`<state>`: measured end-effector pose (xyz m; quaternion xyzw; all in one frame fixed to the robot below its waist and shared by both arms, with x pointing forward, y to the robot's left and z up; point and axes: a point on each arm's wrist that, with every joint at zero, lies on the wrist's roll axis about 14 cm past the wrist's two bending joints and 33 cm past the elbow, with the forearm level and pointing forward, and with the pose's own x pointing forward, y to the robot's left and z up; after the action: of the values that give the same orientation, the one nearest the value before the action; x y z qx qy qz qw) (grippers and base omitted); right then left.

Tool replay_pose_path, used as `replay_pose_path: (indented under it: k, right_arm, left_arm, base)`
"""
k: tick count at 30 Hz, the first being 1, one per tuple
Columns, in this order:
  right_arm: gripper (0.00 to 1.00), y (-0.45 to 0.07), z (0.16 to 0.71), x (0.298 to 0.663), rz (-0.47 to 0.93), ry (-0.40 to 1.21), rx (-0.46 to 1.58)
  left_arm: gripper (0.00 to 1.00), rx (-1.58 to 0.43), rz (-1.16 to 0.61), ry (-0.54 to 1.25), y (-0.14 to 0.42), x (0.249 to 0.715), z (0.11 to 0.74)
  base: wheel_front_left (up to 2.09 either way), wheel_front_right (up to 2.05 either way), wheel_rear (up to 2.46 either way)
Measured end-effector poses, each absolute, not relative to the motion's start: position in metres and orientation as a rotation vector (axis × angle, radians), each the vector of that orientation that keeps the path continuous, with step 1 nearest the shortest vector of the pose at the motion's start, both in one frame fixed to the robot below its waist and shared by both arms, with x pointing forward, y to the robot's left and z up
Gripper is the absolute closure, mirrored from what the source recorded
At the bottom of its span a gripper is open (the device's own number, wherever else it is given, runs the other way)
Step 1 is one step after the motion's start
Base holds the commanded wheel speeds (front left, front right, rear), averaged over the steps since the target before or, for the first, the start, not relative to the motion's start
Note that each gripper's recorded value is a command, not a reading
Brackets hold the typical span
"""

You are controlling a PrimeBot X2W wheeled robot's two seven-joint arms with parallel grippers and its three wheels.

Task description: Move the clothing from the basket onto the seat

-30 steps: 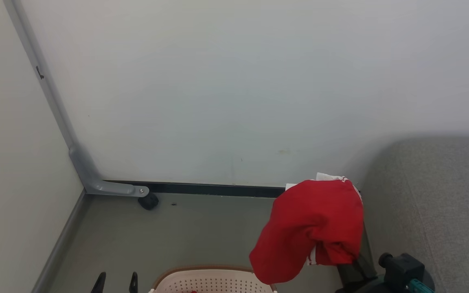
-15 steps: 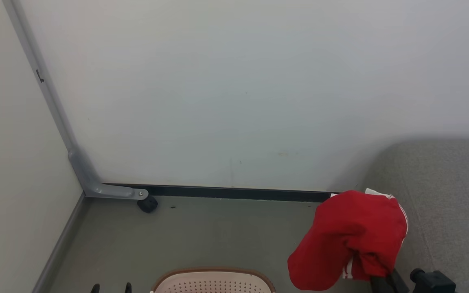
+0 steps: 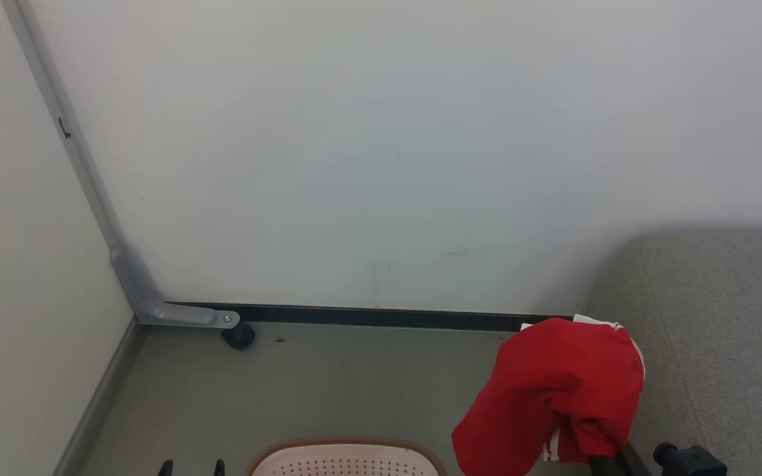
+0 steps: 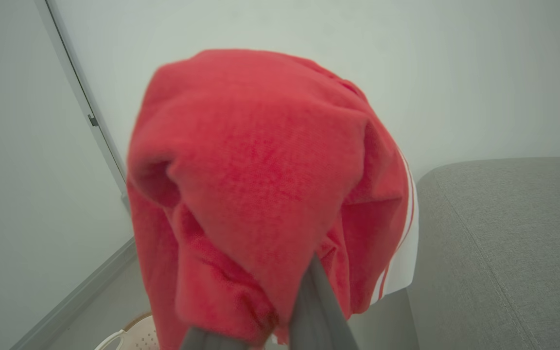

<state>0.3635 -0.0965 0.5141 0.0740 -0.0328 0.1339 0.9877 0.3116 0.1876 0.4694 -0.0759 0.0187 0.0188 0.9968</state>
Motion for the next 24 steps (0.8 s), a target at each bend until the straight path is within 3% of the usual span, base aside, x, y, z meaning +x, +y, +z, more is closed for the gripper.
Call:
replay_pose_path:
  k: [24]
  right_arm:
    - [1.0,-0.133,0.517,0.361,0.151,-0.092,0.128]
  left_arm:
    - [0.0,-0.157,-0.097,0.034,0.15,0.327,0.474]
  base:
    - [0.0,0.0,0.0]
